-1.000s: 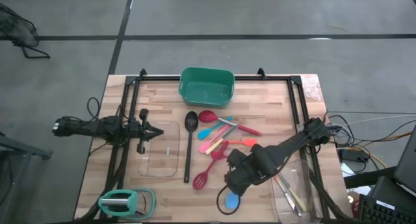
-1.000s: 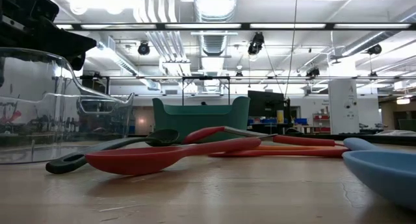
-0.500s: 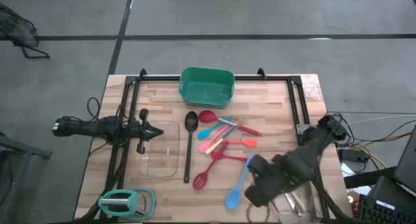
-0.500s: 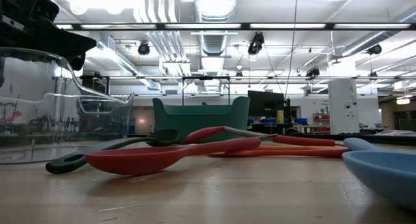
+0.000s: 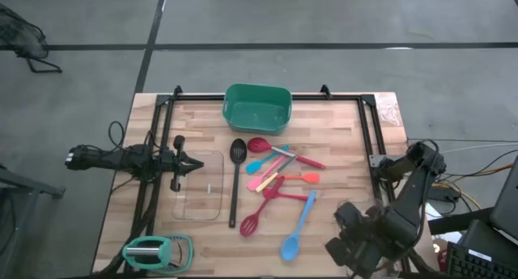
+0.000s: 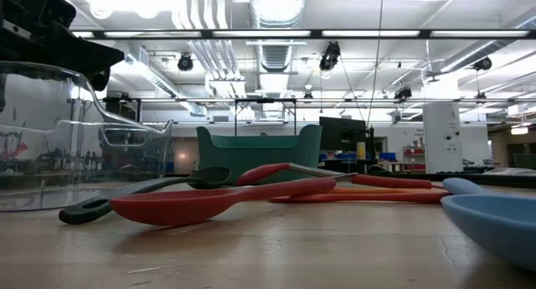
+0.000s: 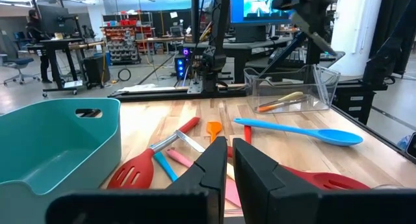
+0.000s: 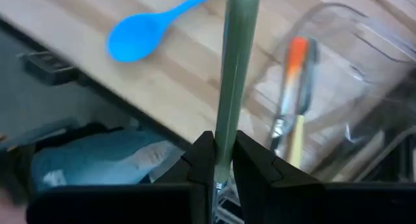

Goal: Pick & Place Kitchen Items
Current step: Put the green knife into the right transparent bin

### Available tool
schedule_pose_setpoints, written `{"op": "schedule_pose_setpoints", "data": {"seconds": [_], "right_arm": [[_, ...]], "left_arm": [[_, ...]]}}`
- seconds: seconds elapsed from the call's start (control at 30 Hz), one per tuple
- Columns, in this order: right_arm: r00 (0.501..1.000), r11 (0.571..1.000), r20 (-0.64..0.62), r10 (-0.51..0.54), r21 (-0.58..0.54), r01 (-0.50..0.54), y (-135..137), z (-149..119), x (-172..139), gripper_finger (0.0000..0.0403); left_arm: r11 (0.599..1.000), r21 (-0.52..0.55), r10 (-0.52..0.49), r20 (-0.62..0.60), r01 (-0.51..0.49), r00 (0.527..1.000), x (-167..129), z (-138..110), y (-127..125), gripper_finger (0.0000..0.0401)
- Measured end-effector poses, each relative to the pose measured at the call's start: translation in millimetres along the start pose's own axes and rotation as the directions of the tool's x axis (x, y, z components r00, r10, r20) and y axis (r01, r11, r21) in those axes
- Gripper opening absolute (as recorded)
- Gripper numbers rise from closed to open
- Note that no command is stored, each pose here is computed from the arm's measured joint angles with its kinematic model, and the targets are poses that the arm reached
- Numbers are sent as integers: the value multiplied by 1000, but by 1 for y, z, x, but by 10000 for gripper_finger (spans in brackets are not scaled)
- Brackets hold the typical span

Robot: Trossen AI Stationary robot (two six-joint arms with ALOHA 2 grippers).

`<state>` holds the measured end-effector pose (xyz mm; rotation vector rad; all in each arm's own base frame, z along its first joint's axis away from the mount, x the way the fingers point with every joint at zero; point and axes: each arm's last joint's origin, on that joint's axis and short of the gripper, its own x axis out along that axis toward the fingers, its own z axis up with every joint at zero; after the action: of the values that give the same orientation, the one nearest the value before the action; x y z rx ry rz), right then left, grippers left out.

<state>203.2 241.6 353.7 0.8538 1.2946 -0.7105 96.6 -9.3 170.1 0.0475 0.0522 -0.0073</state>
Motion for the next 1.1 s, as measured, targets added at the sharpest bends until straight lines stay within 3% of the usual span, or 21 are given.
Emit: {"op": "schedule_pose_setpoints", "data": {"seconds": [0.47, 1.1], "right_arm": [[980, 978, -38, -195, 73, 198, -46, 0, 33, 36], [968, 963, -24, -250, 96, 251, -48, -4, 75, 47]], "left_arm": [[1000, 0, 0, 0, 0, 1000, 0, 0, 0, 32], [1000, 0, 0, 0, 0, 1000, 0, 0, 0, 32]]}}
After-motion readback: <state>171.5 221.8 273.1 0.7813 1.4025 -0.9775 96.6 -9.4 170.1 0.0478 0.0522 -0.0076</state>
